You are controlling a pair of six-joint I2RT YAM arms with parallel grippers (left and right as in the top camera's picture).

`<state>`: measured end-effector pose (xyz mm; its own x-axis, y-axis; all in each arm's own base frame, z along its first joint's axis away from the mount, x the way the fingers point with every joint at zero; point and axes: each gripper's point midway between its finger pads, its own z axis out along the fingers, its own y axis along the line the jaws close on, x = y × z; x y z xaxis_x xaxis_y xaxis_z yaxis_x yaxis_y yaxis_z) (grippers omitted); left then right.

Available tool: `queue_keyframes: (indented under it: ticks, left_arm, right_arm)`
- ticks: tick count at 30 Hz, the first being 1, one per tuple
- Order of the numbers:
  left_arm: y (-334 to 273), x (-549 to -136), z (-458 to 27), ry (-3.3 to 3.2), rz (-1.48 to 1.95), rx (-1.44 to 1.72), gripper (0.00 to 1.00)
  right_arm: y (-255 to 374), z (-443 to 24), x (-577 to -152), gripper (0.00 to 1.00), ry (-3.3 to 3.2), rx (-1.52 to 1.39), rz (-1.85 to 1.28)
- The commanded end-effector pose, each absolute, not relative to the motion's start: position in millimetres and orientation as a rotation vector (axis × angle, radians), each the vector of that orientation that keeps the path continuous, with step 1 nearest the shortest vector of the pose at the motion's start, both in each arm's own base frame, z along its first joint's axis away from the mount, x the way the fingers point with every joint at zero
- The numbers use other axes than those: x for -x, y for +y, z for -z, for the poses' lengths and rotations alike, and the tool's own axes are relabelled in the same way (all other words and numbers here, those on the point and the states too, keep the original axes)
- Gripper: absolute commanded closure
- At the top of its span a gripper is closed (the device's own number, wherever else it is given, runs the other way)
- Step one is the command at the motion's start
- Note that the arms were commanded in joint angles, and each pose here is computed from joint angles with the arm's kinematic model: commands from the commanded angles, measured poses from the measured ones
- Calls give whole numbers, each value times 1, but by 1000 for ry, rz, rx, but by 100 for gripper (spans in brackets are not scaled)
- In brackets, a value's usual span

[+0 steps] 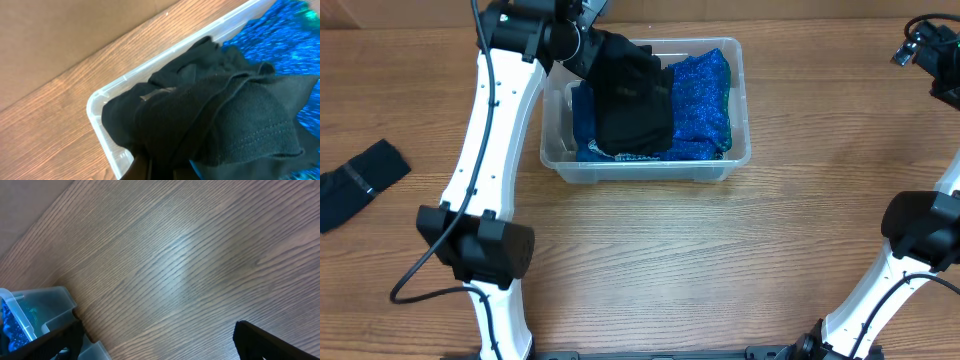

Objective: Pack container
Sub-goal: 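Carry the second black garment into the container with the left gripper, then press and tuck the black garment down inside the container with the left gripper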

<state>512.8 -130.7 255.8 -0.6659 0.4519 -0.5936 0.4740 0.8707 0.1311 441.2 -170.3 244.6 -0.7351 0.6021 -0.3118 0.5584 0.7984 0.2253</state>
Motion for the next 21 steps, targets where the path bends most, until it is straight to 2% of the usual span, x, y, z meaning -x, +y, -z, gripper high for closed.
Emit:
queue_keyframes:
  ticks: [1, 9, 10, 11, 12, 14, 17, 21]
  left_arm:
    - [-117, -531, -256, 2369, 9, -640, 96]
    - [-105, -540, -256, 2353, 16, -607, 95]
    - [-107, -537, -254, 2366, 34, -616, 79]
    - [-108, -533, -251, 2383, 49, -621, 57]
    - [-109, -530, -249, 2394, 59, -626, 55]
    - [-111, -524, -245, 2419, 84, -638, 57]
    - [-113, -515, -240, 2456, 118, -644, 71]
    - [-114, -510, -239, 2487, 153, -599, 70]
  right_arm:
    - [-168, -269, -439, 0, 2558, -849, -154]
    - [-169, -269, -440, 0, 2556, -848, -154]
    - [-169, -269, -440, 0, 2556, -849, -154]
    - [-169, -269, -440, 0, 2556, -849, -154]
    - [-169, -269, -440, 0, 2556, -848, -154]
    - [-169, -269, -440, 0, 2556, -848, -154]
    - [-169, -269, -440, 0, 2556, -849, -154]
    - [-169, -269, -440, 0, 2556, -848, -154]
